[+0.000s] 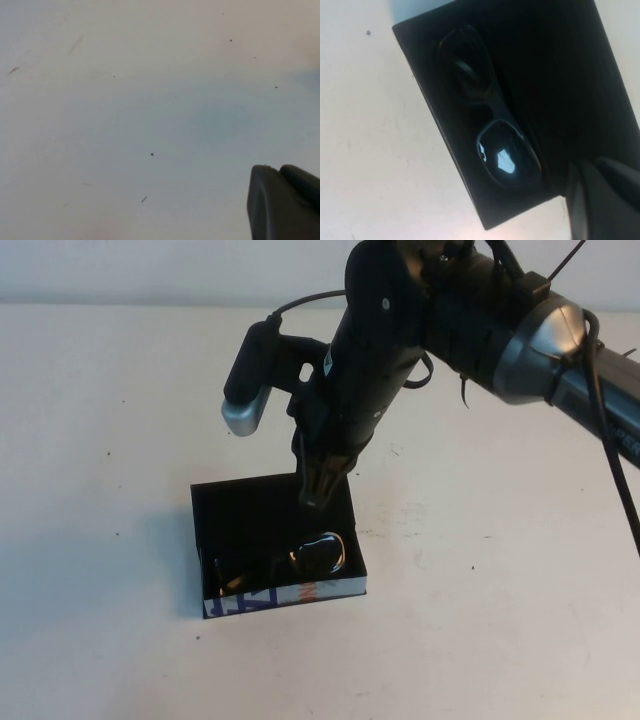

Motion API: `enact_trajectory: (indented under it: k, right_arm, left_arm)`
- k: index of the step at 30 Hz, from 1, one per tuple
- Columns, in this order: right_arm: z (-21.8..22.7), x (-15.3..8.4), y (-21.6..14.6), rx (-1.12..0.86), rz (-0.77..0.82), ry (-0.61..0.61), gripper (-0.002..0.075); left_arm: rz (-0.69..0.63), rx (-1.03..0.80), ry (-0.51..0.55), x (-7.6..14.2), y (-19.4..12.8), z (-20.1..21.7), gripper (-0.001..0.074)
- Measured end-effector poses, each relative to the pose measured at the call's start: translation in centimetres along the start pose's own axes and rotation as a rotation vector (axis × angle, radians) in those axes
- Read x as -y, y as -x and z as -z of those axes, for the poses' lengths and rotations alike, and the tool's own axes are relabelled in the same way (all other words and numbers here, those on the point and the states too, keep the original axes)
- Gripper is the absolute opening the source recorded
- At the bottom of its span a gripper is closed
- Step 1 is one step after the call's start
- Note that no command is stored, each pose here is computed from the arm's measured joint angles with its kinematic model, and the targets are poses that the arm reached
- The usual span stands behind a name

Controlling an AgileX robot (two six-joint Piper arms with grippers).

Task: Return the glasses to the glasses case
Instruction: Place the glasses in the glasses case, then close the glasses case

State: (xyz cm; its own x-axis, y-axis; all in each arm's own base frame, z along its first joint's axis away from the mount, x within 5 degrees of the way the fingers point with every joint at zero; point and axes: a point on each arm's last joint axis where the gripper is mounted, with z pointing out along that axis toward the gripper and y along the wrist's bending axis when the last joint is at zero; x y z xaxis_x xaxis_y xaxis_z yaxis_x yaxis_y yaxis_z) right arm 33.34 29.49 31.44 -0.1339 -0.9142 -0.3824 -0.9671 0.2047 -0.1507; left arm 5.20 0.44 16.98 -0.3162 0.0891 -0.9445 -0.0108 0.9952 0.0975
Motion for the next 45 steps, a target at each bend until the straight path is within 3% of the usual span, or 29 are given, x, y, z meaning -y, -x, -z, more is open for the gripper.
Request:
enact_trajectory:
  k: [13, 20, 27, 32, 38, 45]
  right_arm:
    - [0.1, 0.3, -0.2, 0.001, -0.018, -0.001, -0.0011]
    - [0.1, 0.6, -0.4, 0.000, -0.031, -0.004, -0.0011]
    - [0.2, 1.1, -0.8, -0.004, -0.074, -0.011, -0.0011]
    - [0.2, 1.1, -0.8, 0.000, -0.138, -0.014, -0.0011]
    - [0.2, 1.3, -0.6, 0.027, -0.236, -0.033, -0.0011]
    - [1.0, 2.3, -0.4, 0.079, -0.356, -0.068, -0.0011]
  left_arm:
    - [0.011, 0.025, -0.003, 0.0, 0.2, 0.0, -0.0001]
    - [0.563, 0.262, -0.134, 0.5, 2.6, 0.4, -0.0001]
    - [0.671, 0.367, -0.157, 0.2, 3.5, 0.7, -0.0001]
    - [0.629, 0.209, -0.216, 0.7, 6.2, 1.4, -0.0001]
    - [0.393, -0.062, -0.304, 2.1, 10.3, -0.6, -0.0001]
    - [0.119, -0.258, -0.506, 7.2, 11.7, -5.7, -0.0001]
